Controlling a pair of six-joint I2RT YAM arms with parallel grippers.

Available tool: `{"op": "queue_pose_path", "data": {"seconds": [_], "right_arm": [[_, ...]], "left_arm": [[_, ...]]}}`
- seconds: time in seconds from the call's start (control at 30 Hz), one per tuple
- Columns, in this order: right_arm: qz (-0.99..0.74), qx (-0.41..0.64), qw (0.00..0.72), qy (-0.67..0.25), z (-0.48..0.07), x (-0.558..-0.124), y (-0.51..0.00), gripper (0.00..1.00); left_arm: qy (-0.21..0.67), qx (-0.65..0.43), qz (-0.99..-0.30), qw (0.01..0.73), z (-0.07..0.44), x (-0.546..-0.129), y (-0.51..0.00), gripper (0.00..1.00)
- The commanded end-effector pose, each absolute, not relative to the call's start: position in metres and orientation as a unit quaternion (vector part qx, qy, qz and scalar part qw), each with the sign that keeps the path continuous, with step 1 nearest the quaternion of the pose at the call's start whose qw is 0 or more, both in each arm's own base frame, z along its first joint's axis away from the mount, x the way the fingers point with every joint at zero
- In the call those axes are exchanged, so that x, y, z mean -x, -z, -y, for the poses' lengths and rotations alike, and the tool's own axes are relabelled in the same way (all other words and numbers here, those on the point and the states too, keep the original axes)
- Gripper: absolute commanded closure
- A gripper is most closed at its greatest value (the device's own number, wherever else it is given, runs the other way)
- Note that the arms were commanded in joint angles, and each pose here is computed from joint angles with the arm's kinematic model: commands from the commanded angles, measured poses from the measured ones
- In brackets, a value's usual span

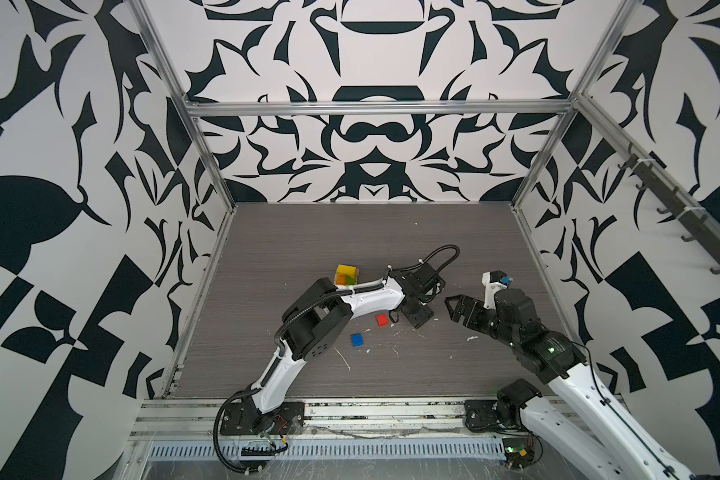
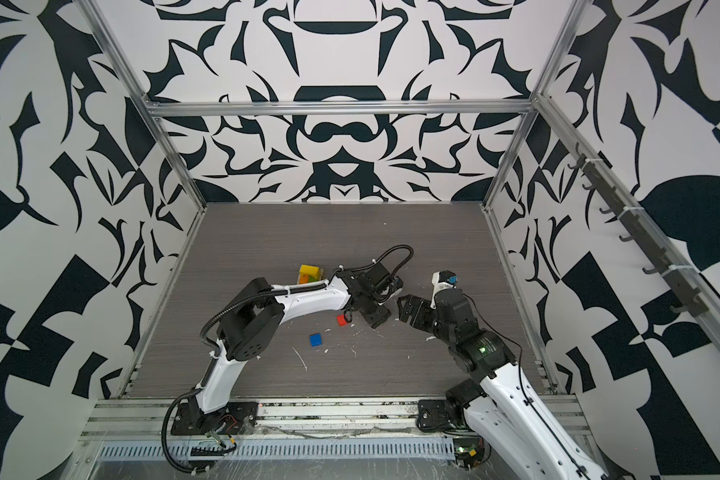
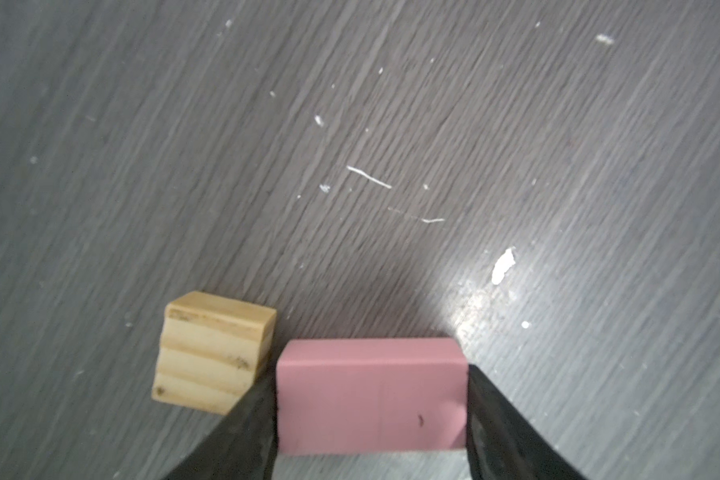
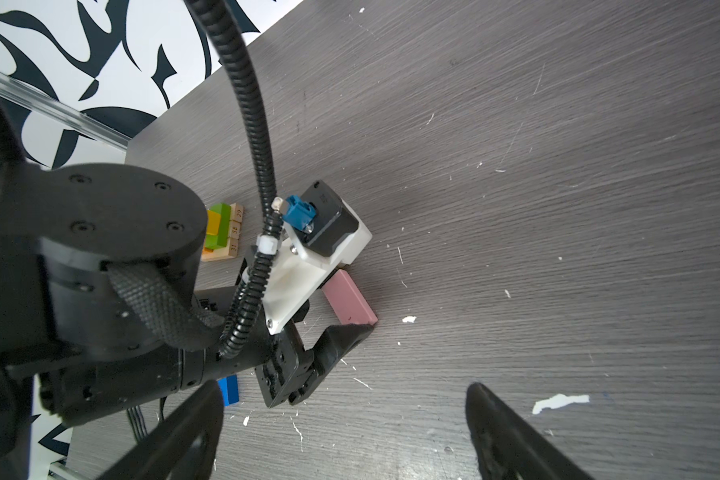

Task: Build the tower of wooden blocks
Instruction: 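Lower the left gripper around the pink block and close it, then lift the pink block and carry it over the stack with the left gripper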

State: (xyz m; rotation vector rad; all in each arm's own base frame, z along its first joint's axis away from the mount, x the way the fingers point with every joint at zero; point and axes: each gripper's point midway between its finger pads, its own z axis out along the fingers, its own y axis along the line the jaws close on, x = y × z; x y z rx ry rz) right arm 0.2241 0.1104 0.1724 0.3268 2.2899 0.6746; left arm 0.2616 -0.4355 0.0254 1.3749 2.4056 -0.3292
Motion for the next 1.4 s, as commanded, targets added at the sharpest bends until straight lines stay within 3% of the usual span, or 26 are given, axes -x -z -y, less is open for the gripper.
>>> {"op": "queue_pose_path", "data": {"seconds": [0.0, 0.17, 0.6, 1.37], "right_arm": [[-0.879, -0.128, 0.374, -0.265, -0.110, -0.229, -0.181, 0.05], [-0.879, -0.128, 0.375, -0.265, -0.110, -0.230, -0.182, 0.05], [-0.878, -0.127, 0.375, -0.267, -0.111, -0.231, -0.184, 0.06], [-0.878, -0.128, 0.373, -0.270, -0.111, -0.228, -0.180, 0.06]], "left_arm": [[0.101, -0.483, -0.856, 0.151, 0.431, -0.258, -0.010, 0.36], [0.099, -0.481, -0.859, 0.149, 0.430, -0.258, -0.008, 0.41], [0.104, -0.457, -0.869, 0.161, 0.430, -0.260, -0.014, 0.73], [0.136, -0.388, -0.884, 0.222, 0.417, -0.282, -0.073, 0.72]]}}
